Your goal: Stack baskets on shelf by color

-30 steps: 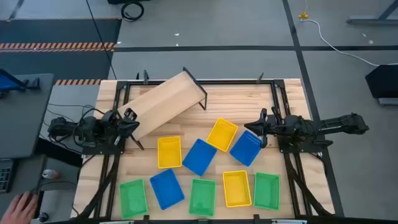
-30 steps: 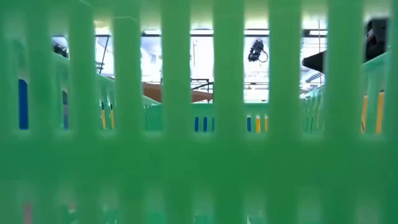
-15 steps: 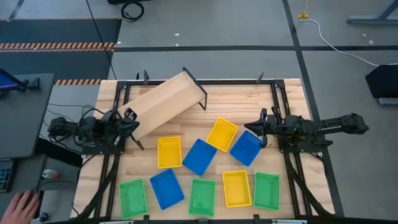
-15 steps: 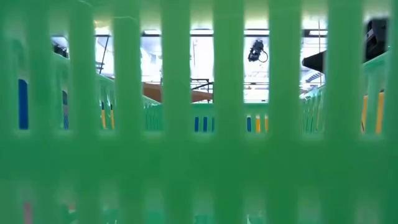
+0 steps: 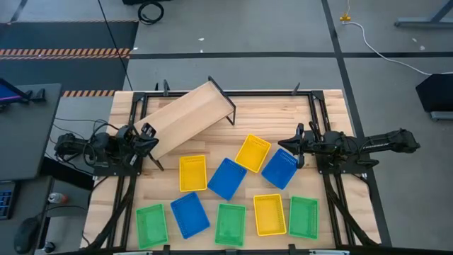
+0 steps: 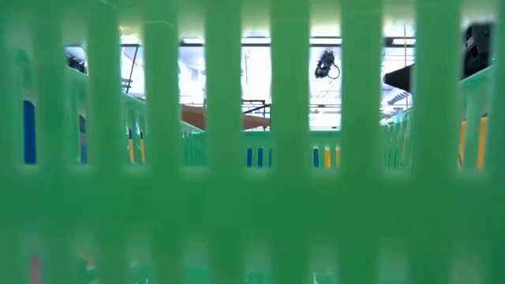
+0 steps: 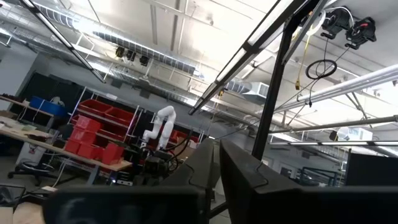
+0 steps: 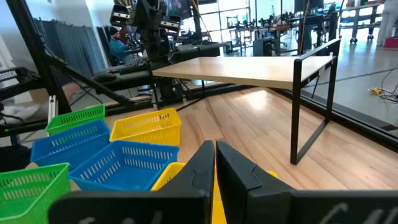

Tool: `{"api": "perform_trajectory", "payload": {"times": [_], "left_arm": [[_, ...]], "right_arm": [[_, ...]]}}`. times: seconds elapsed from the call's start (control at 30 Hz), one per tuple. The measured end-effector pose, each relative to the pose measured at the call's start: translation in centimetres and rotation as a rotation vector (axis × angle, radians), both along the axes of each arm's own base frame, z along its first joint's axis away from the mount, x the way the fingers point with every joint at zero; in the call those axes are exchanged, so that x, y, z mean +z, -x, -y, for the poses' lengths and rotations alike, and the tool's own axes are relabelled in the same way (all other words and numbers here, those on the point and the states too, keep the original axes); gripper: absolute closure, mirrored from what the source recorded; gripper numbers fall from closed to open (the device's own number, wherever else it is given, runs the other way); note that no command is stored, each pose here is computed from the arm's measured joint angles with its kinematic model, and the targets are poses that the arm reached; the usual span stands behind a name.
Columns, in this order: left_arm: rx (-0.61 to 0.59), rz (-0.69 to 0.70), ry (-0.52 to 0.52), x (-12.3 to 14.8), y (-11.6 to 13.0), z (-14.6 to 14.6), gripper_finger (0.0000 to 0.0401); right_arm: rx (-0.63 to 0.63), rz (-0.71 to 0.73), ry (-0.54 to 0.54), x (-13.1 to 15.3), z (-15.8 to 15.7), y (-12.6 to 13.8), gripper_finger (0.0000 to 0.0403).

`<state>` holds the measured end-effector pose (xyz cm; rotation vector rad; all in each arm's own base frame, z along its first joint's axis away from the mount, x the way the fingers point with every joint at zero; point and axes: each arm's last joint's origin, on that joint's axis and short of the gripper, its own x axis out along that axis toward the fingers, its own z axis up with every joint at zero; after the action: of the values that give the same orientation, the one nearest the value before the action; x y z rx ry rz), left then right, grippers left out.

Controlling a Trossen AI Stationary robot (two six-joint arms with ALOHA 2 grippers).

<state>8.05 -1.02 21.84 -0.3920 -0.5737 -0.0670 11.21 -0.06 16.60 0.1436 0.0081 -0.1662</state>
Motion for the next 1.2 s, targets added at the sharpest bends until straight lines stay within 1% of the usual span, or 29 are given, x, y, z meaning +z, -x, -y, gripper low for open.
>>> {"api": "perform_trajectory", "payload": {"times": [0.27,0.53,0.8,1.03,1.2], "left_arm": [[0.000,0.000,0.000,0.01,0.00,0.00,0.0373],[0.000,0.000,0.000,0.01,0.00,0.00,0.0365],[0.000,0.000,0.000,0.01,0.00,0.00,0.0373],[0.000,0.000,0.000,0.00,0.00,0.00,0.0366],[0.000,0.000,0.000,-0.01,0.00,0.00,0.0369]], "right_arm": [[0.000,0.000,0.000,0.01,0.00,0.00,0.0380],[0.000,0.000,0.000,0.01,0.00,0.00,0.0380],[0.000,0.000,0.000,0.01,0.00,0.00,0.0380],[0.000,0.000,0.000,-0.01,0.00,0.00,0.0380],[0.000,0.000,0.000,0.01,0.00,0.00,0.0380]]}}
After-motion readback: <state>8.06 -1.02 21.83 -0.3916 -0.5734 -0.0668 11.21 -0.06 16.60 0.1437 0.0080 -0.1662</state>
